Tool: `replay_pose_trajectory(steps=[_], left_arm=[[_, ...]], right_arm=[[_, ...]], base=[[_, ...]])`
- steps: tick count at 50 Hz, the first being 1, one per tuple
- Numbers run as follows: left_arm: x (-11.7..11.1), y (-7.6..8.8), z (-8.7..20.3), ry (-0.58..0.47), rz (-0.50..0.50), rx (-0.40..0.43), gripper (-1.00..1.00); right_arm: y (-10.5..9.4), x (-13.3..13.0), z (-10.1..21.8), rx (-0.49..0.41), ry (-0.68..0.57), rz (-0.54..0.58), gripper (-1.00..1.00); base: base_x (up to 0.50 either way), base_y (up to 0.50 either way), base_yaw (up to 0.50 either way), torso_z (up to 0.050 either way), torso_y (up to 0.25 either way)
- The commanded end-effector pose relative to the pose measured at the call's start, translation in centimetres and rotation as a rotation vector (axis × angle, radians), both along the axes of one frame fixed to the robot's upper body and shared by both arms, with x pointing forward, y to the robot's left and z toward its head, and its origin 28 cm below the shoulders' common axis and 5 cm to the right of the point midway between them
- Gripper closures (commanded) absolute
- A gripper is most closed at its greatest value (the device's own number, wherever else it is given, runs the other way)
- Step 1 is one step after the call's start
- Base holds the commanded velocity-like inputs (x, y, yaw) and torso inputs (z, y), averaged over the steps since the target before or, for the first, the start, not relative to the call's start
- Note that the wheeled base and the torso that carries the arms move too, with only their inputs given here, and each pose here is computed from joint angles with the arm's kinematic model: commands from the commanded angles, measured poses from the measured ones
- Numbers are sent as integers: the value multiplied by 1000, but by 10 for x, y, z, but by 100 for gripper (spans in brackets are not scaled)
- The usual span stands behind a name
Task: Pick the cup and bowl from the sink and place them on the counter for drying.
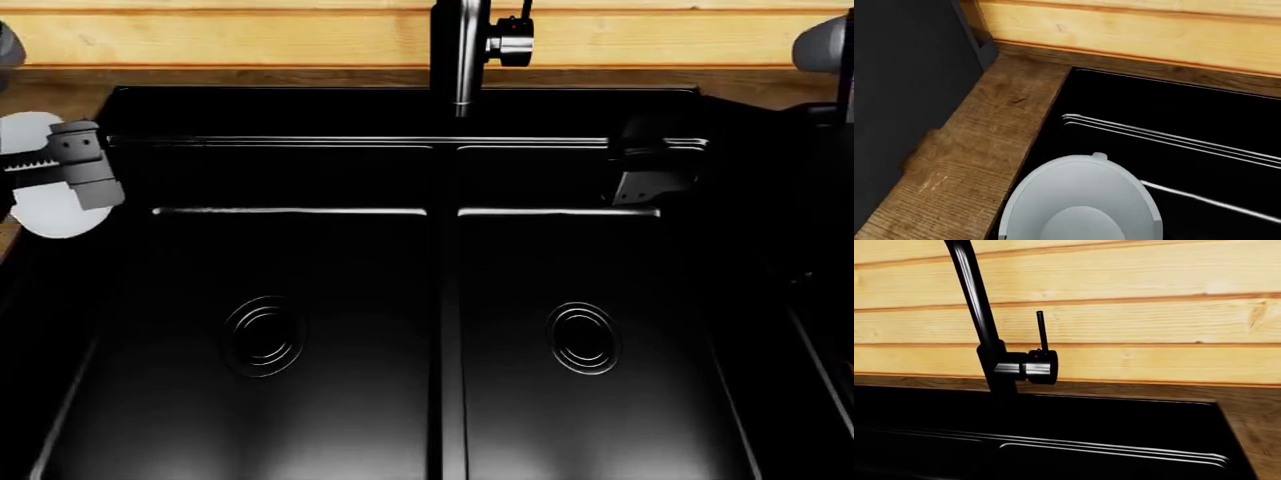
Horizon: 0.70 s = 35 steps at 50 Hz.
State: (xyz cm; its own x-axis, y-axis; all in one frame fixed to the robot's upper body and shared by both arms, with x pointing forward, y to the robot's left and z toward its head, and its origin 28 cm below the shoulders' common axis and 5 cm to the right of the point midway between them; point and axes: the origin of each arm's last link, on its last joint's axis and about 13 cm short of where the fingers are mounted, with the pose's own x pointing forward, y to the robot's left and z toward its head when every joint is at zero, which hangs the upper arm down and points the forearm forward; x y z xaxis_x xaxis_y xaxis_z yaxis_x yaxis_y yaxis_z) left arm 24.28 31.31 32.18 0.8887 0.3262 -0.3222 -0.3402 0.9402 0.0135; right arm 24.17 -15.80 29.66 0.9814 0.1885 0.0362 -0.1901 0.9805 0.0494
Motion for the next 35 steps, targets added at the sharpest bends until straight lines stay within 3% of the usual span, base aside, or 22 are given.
replay_pose_trajectory(steps=[1,5,13,20,25,35], left_arm=[[-21,19,17,22,167,-11,100],[-25,24,16,48,231,31,100],[-32,37,16,52,405,-57,100],[-43,28,6,62,426,-59,100],[-51,39,0,84,460,-79,100],[-55,41,-7,103,485,-69,100]], right_arm=[[3,3,0,8,-7,25,-100],[2,2,-2,2,1,18,-100],[4,3,6,1,-14,32,-100],[5,3,4,-3,-10,37,-100],[5,3,4,-4,-8,36,-100],[5,3,3,-1,-7,37,-100]], base=[[0,0,0,0,0],[0,0,0,0,0],[0,0,0,0,0],[0,0,0,0,0],[0,0,0,0,0],[0,0,0,0,0]])
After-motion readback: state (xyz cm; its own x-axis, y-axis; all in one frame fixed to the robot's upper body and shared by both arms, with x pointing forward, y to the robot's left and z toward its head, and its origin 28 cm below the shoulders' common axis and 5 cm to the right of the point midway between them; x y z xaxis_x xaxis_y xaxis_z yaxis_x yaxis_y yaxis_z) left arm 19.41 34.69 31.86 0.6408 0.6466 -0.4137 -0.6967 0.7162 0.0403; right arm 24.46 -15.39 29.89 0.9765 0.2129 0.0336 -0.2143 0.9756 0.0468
